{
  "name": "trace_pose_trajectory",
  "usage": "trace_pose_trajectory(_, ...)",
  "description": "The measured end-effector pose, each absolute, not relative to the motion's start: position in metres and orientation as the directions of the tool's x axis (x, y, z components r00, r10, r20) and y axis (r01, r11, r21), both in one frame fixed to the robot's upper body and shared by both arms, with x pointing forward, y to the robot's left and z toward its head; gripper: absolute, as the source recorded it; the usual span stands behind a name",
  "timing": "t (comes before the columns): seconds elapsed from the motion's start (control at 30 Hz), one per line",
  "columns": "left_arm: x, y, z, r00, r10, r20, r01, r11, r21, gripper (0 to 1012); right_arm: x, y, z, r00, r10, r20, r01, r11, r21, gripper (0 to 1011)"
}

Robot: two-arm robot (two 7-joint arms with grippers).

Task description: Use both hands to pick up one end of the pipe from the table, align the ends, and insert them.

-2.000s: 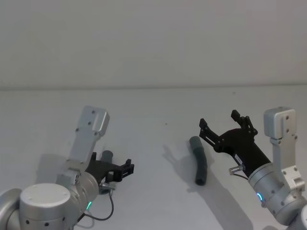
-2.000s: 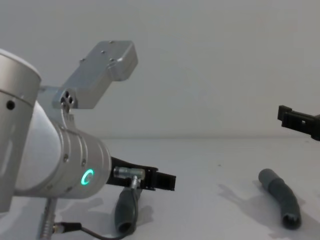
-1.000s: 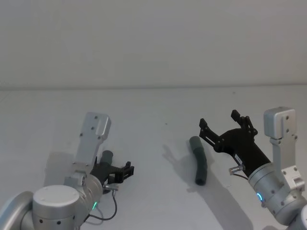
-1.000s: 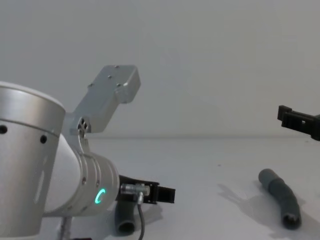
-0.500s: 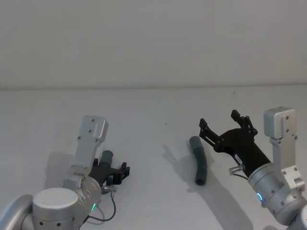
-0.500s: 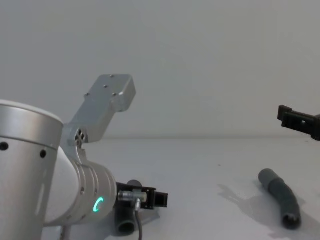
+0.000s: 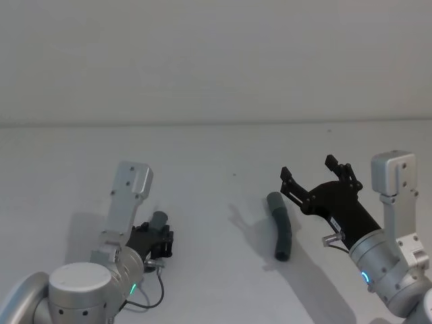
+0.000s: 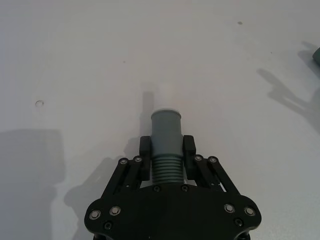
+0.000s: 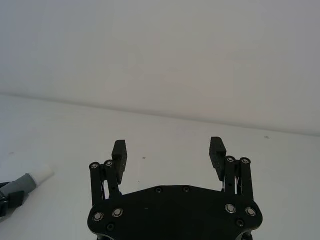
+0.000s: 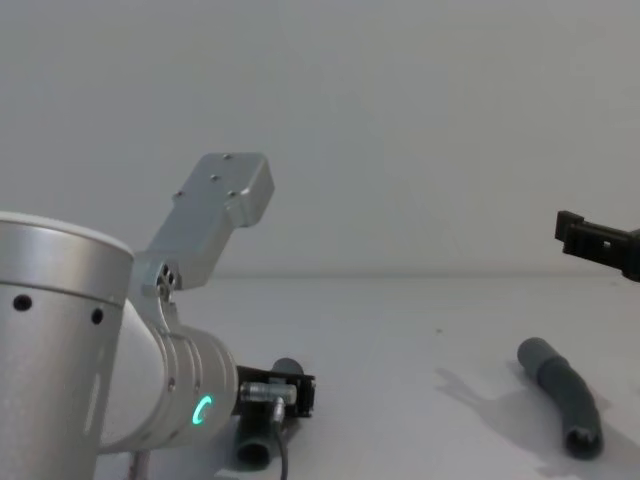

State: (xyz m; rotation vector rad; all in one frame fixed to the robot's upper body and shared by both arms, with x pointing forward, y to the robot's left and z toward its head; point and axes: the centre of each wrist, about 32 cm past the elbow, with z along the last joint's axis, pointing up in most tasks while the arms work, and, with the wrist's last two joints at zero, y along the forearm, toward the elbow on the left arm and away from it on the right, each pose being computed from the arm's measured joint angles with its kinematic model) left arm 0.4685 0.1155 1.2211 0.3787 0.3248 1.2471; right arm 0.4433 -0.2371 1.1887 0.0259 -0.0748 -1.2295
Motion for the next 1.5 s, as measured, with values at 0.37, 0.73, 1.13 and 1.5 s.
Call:
trace_pose_trajectory(0.37,0.472,0.116,1.221,0.294,0.955,-0.024,-0.857,0.275,0.436,325,0.443,-0.237,1.189,0.333,-0.942,0.043,0.940,0.335,0.060,1002)
trace_pose_trajectory(0.73,0.481,0.124,1.225,0.356,0.935,0.011,-0.866,0.325,0.381,323,0.443,-0.237,1.189,0.333,-0.942,0.043,0.940,0.335,0.060,1002)
trace_pose_trajectory(1.13,0.497,0.147,1.238,0.494,0.868,0.051,-0.837,0.459,0.299,323,0.443,-0.237,1.189,0.333,-0.942,0.043,0.940,0.335,0.060,1002)
trace_pose_trajectory(1.5,0.509,0.170,1.250,0.617,0.783,0.076,-0.771,0.582,0.259,323,0.443,-0.237,1.189,0.333,-0.942,0.043,0.940,0.335,0.060,1002)
